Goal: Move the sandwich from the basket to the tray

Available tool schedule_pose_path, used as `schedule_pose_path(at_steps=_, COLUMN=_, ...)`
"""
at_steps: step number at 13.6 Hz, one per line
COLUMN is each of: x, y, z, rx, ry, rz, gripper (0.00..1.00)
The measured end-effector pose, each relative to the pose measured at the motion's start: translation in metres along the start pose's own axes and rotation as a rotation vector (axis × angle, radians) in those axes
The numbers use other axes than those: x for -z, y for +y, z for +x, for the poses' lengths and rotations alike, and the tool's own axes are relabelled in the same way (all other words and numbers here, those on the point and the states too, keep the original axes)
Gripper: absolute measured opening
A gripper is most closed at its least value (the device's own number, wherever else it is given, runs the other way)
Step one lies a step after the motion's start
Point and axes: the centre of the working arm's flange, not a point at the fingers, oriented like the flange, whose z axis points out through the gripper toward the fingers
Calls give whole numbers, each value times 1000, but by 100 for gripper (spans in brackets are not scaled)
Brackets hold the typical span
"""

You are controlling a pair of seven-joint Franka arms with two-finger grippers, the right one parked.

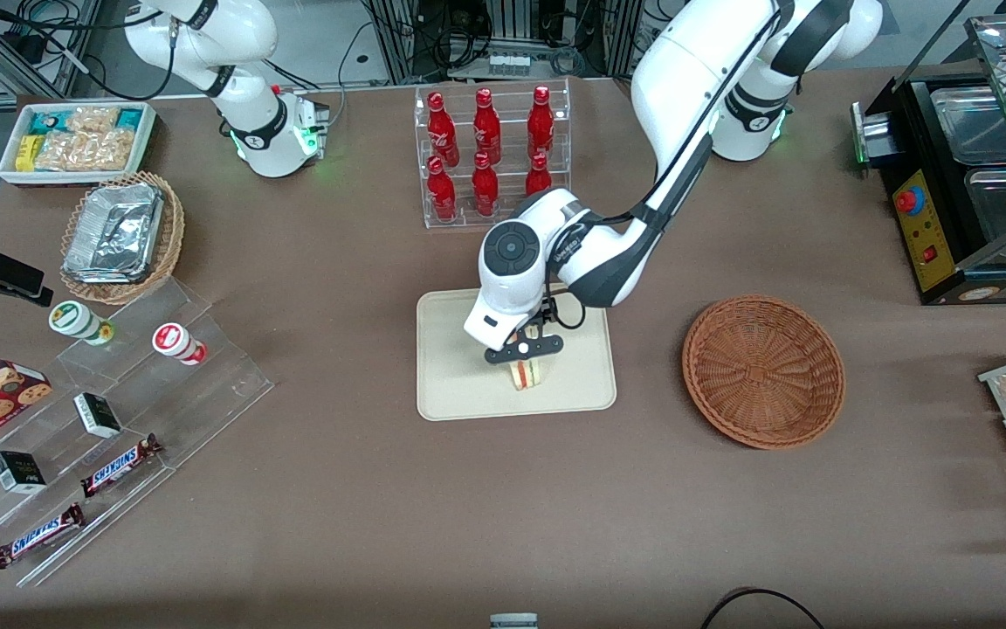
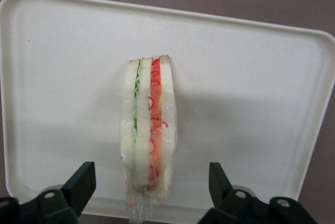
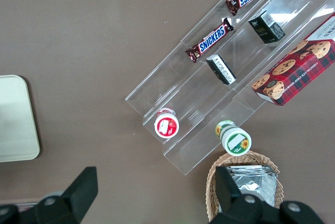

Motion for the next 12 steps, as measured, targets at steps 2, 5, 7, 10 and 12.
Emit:
schedule_pose_path(at_steps=2, x=37, y=-1, z=0, rx=1, ry=18, rz=-10, gripper=100)
schedule_pose_path(at_steps=5, x=96, y=-22, z=10, rx=2, ry=35, rz=-3, gripper=100)
schedule_pose_path(at_steps=7, x=121, y=-41, z=18, rx=-12, ry=29, rz=23, gripper=100)
schedule_pose_path(at_steps=10, x=141, y=-85, z=52, rx=-37, ry=17, rz=48, gripper=100)
schedule_pose_path(at_steps=12, x=146, y=-119, z=73, rx=-78, ry=10, rz=58, gripper=100)
